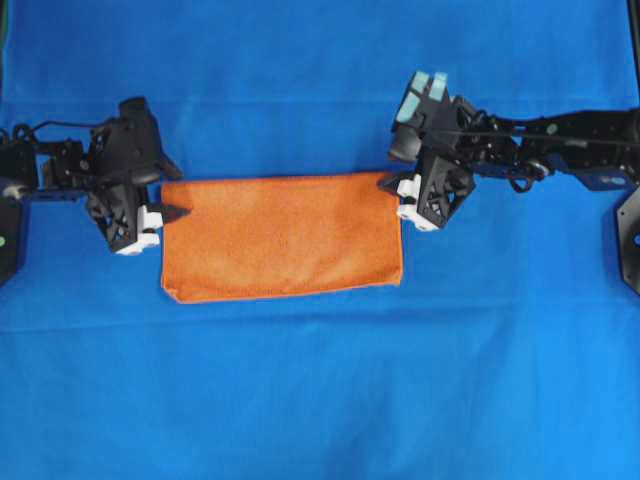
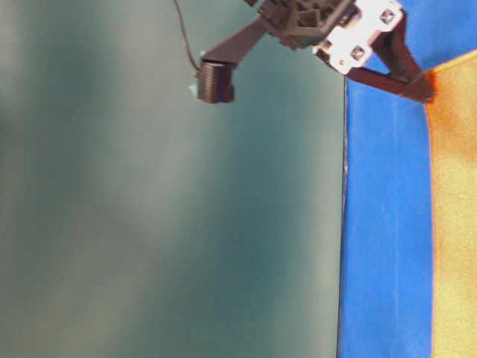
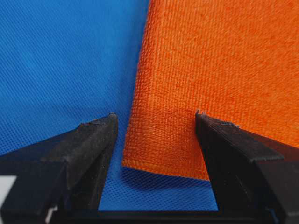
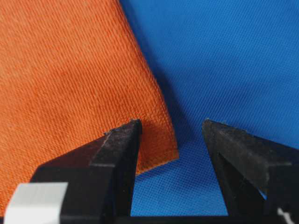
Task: Fold the orange towel.
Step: 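Grasp the folded edge corners of the towel with both grippers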
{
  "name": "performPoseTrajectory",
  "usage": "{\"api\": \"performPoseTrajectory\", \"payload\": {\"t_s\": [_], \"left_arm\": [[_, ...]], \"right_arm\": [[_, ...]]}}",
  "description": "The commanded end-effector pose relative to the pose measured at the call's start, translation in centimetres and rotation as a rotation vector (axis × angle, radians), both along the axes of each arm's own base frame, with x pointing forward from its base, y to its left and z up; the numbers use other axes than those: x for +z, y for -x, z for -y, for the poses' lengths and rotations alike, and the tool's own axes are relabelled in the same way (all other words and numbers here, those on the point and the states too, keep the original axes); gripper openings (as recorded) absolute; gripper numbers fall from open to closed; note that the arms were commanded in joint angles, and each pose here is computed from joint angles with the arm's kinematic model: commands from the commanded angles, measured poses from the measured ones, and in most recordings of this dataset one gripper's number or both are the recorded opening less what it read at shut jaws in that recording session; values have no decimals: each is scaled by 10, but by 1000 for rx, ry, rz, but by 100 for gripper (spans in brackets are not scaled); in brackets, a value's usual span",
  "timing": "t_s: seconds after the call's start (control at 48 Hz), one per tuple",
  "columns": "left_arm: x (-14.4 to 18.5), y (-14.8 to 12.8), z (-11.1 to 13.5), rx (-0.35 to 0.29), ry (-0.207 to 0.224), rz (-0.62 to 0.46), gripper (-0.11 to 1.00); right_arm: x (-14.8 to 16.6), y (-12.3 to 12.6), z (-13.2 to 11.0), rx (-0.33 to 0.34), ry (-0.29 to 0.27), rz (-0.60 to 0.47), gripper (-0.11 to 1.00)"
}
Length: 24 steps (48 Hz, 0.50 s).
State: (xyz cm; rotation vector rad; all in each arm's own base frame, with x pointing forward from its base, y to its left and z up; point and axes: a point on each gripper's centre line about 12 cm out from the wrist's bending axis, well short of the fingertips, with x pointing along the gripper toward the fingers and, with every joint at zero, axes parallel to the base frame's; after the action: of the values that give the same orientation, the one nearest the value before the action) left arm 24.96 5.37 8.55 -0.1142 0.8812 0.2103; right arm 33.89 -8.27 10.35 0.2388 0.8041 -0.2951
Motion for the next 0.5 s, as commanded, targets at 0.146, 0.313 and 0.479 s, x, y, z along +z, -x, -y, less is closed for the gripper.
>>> {"api": "performPoseTrajectory", "payload": {"t_s": [0.146,0.313,0.479], "left_arm": [[3,-3,-10,34,-6,17,61],[2,-3,-11,37,-5,13,60],[-3,-7,-12,37,10,-43,41]], "right_arm": [[-1,-6,3,-3,4,8,59],[-3,-6,3,-3,4,4,56],[-2,-8,3,-4,6,12,30]]}}
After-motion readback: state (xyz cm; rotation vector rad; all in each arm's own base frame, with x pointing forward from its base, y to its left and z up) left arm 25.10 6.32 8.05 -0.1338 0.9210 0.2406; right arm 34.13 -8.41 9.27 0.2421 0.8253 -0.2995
